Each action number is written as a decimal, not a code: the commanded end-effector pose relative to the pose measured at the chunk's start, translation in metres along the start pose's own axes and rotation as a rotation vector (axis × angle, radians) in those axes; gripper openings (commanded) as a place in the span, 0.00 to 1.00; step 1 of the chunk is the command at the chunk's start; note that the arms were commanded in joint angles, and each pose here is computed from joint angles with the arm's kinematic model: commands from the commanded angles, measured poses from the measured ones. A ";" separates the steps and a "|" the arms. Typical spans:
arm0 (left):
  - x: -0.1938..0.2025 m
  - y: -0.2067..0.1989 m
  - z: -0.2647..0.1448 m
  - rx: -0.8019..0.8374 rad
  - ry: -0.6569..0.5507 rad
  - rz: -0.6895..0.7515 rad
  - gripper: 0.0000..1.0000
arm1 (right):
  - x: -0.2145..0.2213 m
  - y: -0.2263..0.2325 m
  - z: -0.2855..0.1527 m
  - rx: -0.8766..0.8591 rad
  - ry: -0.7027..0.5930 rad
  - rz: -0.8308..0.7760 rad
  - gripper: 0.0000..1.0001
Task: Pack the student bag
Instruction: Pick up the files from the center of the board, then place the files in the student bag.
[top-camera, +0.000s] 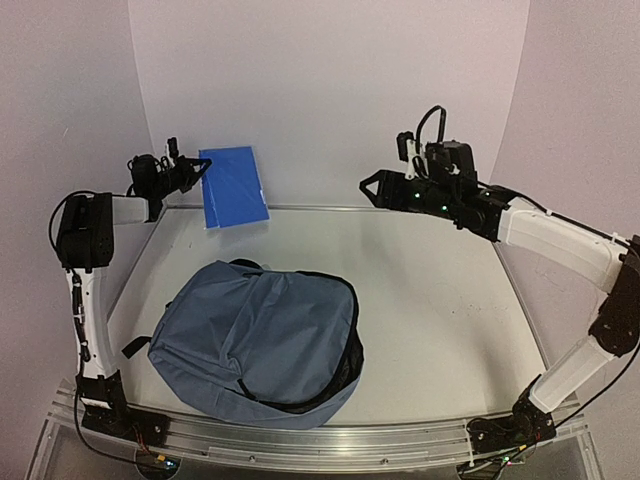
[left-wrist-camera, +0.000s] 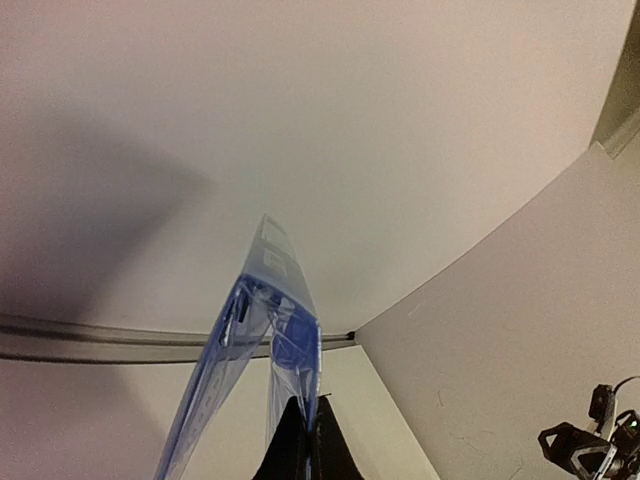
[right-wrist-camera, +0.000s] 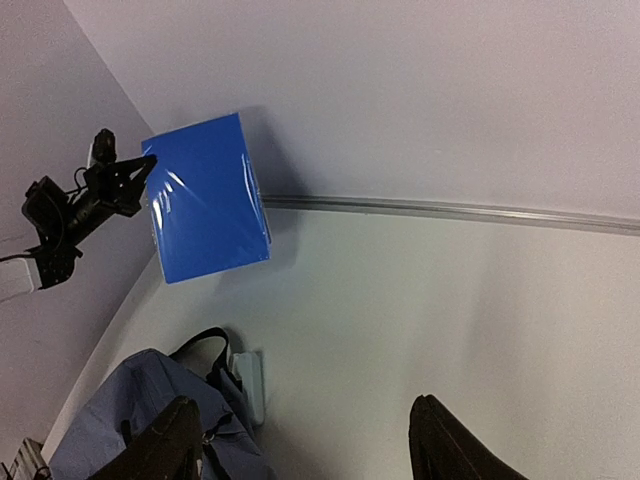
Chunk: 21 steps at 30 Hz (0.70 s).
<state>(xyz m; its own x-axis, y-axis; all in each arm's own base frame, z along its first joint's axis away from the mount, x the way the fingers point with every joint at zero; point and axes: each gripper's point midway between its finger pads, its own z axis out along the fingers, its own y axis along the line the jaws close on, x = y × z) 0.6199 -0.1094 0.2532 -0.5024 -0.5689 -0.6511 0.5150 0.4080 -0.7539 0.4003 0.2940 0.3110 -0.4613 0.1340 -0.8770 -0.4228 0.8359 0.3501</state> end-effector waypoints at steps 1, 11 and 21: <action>-0.004 -0.113 0.006 0.183 0.018 0.203 0.00 | -0.043 0.035 -0.037 -0.131 -0.049 -0.104 0.67; 0.043 -0.270 0.001 0.372 0.153 0.389 0.00 | -0.092 0.068 -0.094 -0.240 -0.123 -0.128 0.84; 0.139 -0.340 -0.039 0.469 0.424 0.412 0.00 | -0.078 0.083 -0.092 -0.290 0.078 -0.202 0.98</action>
<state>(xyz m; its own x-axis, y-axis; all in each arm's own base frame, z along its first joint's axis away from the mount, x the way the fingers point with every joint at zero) 0.3900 -0.2866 0.4327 -0.3651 -0.1951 -0.9103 0.9017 0.1692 -0.3979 0.3368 0.2941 0.4624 -0.3203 0.0550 -0.9457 -0.6761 0.6860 0.2688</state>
